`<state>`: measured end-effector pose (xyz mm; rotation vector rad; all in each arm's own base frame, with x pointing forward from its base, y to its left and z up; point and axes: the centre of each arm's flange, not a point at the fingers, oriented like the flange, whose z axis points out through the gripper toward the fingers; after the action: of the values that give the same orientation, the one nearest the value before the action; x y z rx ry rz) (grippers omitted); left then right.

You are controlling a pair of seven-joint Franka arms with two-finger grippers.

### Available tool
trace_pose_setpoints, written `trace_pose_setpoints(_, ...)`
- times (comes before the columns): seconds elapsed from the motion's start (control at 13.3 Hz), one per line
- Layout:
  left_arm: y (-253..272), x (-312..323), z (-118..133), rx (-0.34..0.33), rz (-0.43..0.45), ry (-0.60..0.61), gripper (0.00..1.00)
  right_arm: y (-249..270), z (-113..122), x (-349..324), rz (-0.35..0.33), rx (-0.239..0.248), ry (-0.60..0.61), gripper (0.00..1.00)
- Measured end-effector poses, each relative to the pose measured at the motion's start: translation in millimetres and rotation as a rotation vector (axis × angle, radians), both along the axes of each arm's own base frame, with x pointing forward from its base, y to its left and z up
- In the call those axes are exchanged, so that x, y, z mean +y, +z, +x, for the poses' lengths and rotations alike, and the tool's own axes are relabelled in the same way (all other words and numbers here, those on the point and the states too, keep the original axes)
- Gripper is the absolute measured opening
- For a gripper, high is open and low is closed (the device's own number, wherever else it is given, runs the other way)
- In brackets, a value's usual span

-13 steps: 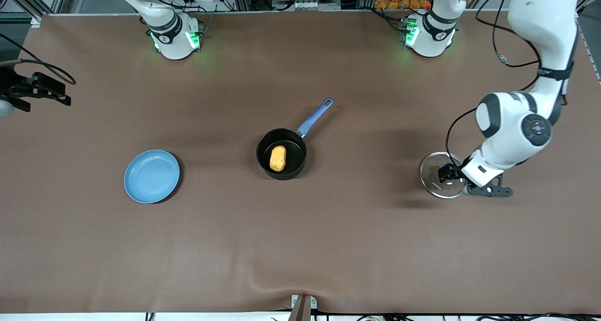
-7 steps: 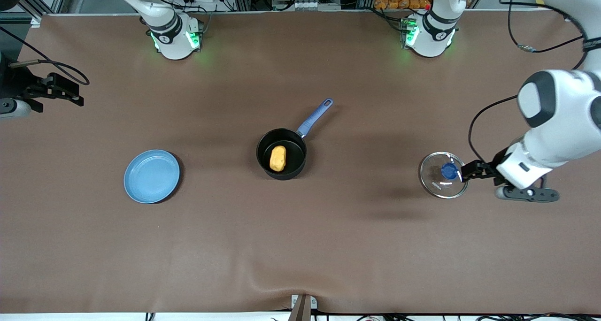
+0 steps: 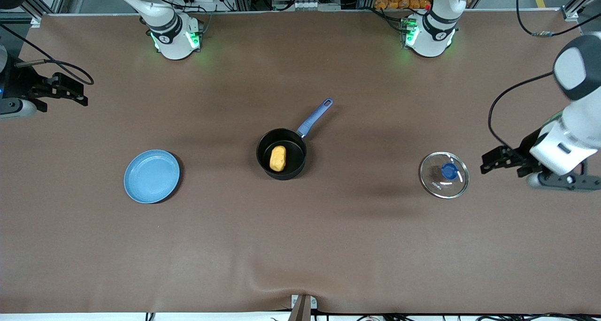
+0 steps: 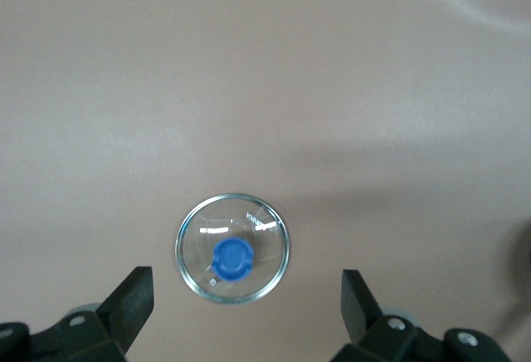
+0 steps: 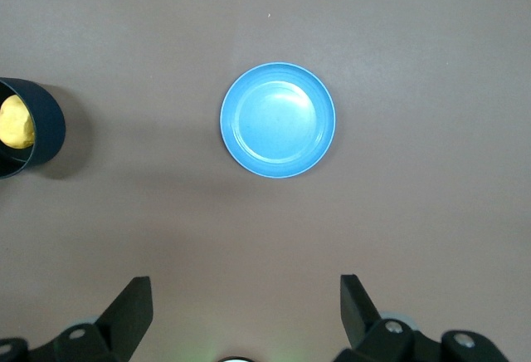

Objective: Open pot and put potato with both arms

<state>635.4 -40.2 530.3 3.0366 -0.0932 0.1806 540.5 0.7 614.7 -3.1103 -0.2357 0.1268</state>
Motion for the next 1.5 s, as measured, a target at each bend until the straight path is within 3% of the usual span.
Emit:
trace_pose_setpoints(0.22, 32, -3, -17, -0.010, -0.003, 0.001, 1.00, 1, 0, 3, -0.009, -0.001, 0.002, 1.00)
trace_pose_setpoints(0.67, 38, -15, -28, 0.030, 0.020, -0.013, 1.00, 1, 0, 1, -0.010, -0.001, -0.002, 1.00)
trace_pose_setpoints(0.9, 60, -35, -49, 0.043, 0.103, -0.038, 1.00, 1, -1, 1, -0.010, 0.001, -0.002, 1.00)
trace_pose_setpoints(1.5, 103, -29, -96, 0.039, 0.121, -0.021, 1.00, 0, -1, -1, -0.011, 0.003, -0.005, 1.00)
